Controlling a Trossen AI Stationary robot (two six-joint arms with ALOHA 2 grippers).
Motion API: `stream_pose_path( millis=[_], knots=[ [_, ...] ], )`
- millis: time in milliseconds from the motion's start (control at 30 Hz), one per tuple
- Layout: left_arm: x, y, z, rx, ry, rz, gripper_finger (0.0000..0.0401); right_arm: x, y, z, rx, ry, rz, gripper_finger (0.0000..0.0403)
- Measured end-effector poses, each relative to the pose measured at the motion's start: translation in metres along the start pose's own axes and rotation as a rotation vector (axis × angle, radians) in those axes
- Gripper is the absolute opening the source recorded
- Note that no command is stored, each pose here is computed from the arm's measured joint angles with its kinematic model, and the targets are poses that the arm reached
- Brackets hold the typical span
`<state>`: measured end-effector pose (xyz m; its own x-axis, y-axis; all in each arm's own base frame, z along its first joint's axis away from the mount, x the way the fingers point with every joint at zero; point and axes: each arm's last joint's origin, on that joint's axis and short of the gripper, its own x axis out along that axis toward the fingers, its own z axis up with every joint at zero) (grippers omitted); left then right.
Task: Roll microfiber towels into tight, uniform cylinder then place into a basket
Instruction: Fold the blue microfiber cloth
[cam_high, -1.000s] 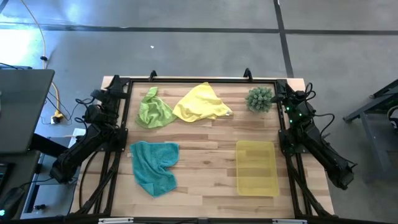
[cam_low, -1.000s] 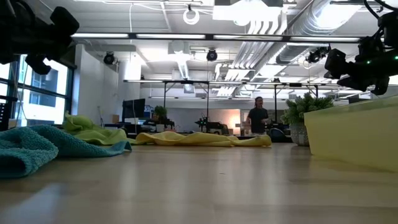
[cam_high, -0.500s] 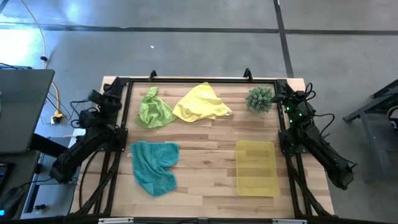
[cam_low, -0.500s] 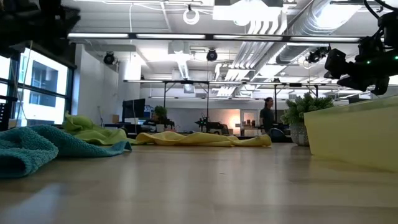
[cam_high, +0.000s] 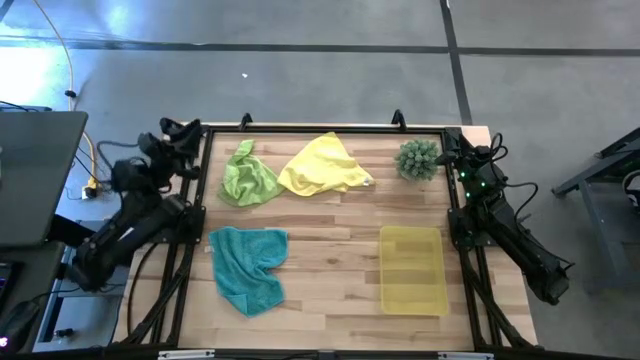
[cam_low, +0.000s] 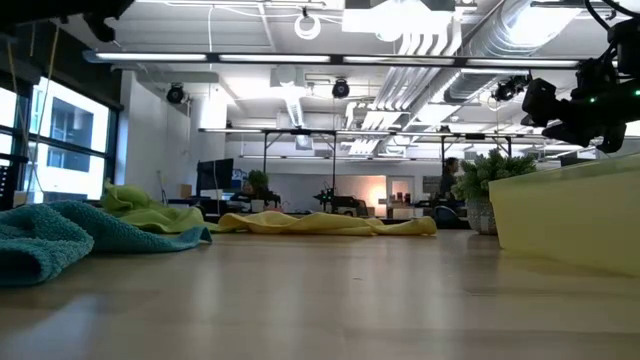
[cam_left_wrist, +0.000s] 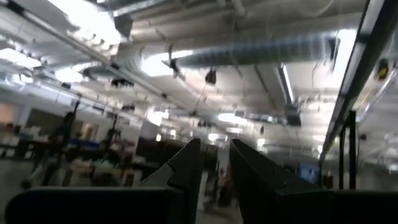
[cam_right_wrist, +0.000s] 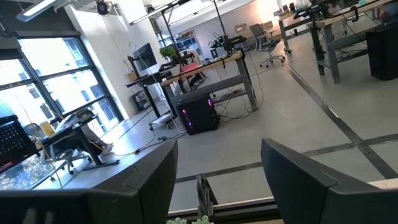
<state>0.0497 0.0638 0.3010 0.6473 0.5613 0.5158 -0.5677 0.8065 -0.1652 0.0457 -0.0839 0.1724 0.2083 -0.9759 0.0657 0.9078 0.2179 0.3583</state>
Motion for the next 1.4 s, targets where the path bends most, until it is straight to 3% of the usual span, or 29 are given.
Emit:
stream_pose_path(
  millis=[267,500,667,967,1167,1400],
  knots=[
    [0.049,0.005,-0.007,-0.102,0.332,-0.185,0.0076,0.000,0.000,0.000,0.000,0.000,0.000,0.0225],
    [0.076,0.002,-0.046,-0.194,0.591,-0.262,0.0076,0.000,0.000,0.000,0.000,0.000,0.000,0.0225],
    [0.087,-0.016,-0.076,-0.148,0.753,-0.314,0.0076,0.000,0.000,0.000,0.001,-0.001,0.000,0.0225],
    [0.064,-0.057,-0.120,0.044,1.268,-0.155,0.0076,0.000,0.000,0.000,0.000,0.000,0.000,0.0225],
    [0.037,-0.093,-0.143,0.011,1.527,-0.185,0.0076,0.000,0.000,0.000,0.000,0.000,0.000,0.0225],
    [0.007,-0.128,-0.159,0.000,1.724,-0.215,0.0076,0.000,0.000,0.000,0.000,0.000,0.000,0.0225]
  ],
)
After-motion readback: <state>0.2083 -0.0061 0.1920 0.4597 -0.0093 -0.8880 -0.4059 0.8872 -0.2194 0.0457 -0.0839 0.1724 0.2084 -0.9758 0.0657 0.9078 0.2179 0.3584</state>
